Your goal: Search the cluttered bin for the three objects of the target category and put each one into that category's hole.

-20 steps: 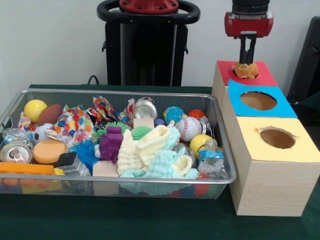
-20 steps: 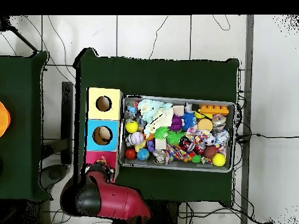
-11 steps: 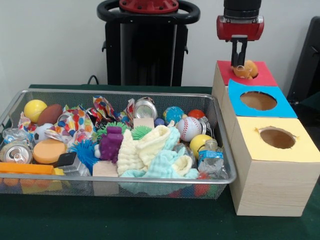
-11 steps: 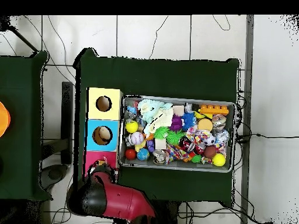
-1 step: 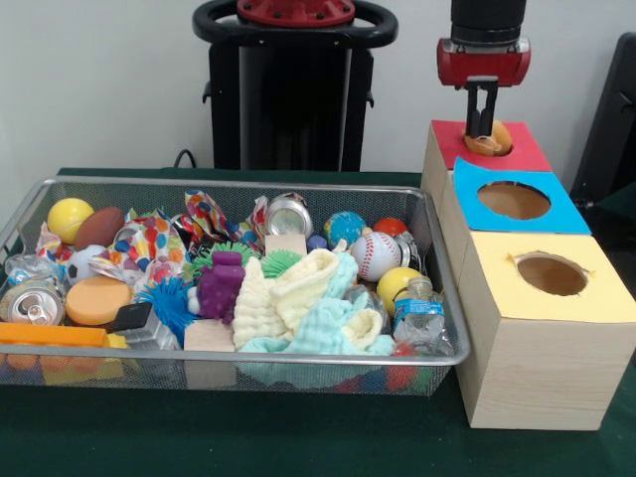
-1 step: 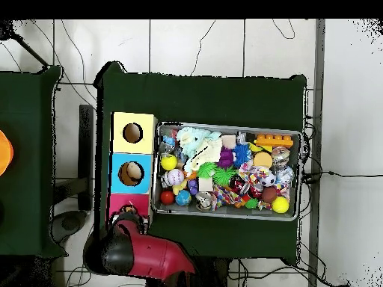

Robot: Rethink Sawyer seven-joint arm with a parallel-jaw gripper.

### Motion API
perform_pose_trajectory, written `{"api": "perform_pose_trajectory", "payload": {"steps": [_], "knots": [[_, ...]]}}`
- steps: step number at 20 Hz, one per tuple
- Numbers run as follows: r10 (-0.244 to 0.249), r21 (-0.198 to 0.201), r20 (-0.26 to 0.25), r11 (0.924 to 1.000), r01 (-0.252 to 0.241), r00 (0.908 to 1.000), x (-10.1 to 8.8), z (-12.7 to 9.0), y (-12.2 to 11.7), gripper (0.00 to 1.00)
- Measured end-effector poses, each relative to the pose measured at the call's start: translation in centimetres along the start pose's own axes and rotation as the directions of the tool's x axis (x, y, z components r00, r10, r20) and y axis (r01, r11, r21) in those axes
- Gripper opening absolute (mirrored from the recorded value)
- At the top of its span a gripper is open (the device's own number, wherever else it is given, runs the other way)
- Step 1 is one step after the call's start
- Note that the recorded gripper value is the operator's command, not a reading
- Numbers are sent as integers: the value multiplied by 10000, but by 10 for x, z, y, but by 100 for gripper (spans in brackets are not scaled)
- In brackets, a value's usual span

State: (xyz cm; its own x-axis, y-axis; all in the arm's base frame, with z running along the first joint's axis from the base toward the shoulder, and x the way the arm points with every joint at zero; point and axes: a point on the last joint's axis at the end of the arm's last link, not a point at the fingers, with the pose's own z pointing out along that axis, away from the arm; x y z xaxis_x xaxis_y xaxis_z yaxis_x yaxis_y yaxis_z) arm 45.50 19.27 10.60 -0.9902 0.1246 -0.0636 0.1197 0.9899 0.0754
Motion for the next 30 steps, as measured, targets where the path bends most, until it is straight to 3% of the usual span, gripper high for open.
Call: {"api": "perform_pose_trajectory", "payload": {"steps": [12,30], "knots": [[-332,126,1117,9994,320,9932,2,21,6,0],[-490,221,1251,9987,466,9909,5,22,7,0]]}}
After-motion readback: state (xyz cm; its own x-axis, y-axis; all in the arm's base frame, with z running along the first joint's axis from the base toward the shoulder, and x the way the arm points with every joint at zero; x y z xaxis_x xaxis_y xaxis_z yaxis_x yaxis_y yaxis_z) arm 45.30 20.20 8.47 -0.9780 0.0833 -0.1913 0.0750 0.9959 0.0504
